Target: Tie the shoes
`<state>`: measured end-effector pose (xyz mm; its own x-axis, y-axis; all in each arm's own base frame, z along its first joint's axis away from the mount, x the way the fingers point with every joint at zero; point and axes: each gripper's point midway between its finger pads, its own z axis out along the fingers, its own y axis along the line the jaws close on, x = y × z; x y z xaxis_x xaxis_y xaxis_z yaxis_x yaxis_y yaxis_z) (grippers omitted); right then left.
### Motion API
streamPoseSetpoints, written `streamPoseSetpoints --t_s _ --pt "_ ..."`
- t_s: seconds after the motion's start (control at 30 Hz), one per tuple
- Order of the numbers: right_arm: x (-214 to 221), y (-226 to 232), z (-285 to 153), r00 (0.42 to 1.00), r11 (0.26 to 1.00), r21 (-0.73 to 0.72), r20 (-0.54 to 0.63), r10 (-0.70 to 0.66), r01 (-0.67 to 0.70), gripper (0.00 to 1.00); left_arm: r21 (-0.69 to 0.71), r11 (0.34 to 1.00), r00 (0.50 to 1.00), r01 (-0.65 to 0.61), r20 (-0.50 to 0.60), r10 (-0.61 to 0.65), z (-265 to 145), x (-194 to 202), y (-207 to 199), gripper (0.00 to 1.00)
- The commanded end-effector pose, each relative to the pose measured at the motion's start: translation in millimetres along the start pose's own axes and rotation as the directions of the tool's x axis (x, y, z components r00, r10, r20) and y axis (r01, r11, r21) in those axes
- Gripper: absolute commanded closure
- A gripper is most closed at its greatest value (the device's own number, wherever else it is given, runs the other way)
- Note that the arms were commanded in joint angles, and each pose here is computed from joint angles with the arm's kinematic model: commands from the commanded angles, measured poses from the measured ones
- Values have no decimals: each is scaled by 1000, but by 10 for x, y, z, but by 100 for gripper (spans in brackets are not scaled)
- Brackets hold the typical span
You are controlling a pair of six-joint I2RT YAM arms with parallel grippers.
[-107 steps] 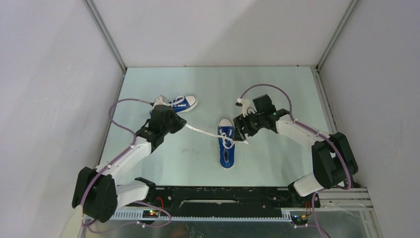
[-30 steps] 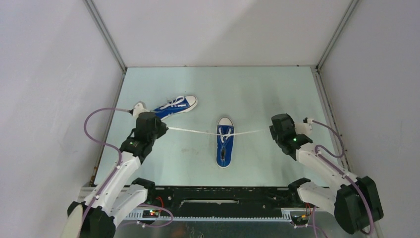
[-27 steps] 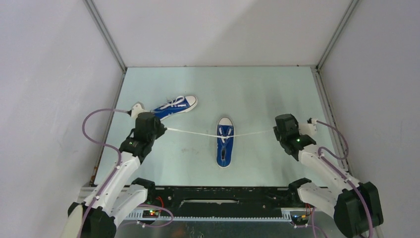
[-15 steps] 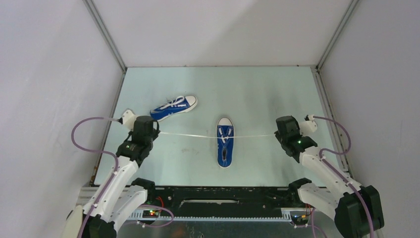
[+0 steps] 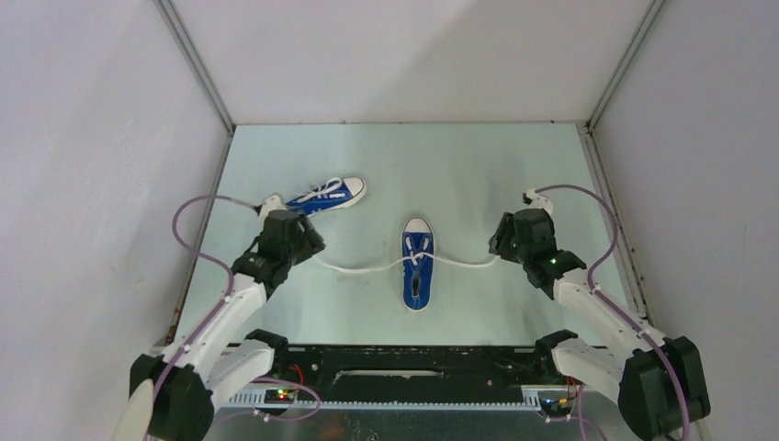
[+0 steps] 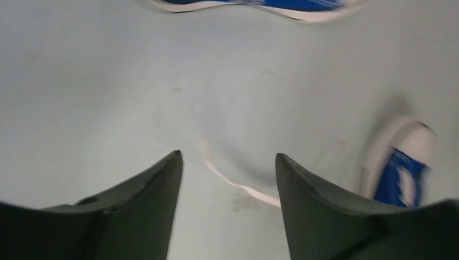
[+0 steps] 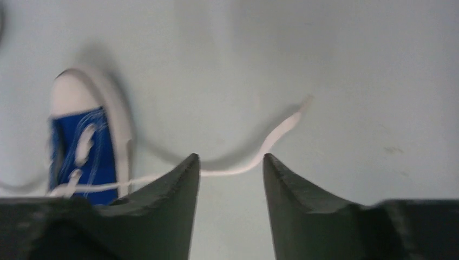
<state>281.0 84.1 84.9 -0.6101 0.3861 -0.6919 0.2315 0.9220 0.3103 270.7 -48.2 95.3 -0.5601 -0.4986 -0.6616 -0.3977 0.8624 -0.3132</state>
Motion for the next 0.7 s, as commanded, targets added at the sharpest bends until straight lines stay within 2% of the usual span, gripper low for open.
streamPoseSetpoints --t_s 0.0,0.07,0.1,0.23,0.33,0.37,0.43,0.53,0.67 --pt "-130 630 -294 958 877 -388 89 -271 284 45 336 914 971 -228 147 188 -382 -145 -734 26" --pt "-128 746 -401 938 824 -452 120 -325 343 41 428 856 957 -289 163 242 -480 -69 -934 23" --pt "-110 858 -486 921 772 -509 142 -362 382 40 459 830 948 -318 171 269 -508 -21 -1002 23" --pt "-5 1156 -686 874 623 -640 171 -455 450 39 591 692 907 -414 204 369 -617 214 -1349 25" --pt "71 1324 -767 848 546 -697 175 -500 465 40 699 505 842 -506 273 466 -746 451 -1649 24" --pt "75 1382 -815 842 531 -705 178 -510 470 41 707 473 826 -525 290 483 -758 479 -1691 24" --pt "54 1438 -879 835 528 -701 178 -520 479 41 725 418 801 -547 308 513 -725 558 -1752 26" --pt "50 1487 -1035 841 509 -724 183 -509 466 41 730 371 755 -575 298 584 -603 690 -1771 31" --pt "78 1431 -1141 841 509 -728 173 -512 459 41 737 354 687 -576 201 698 -448 887 -1720 34"
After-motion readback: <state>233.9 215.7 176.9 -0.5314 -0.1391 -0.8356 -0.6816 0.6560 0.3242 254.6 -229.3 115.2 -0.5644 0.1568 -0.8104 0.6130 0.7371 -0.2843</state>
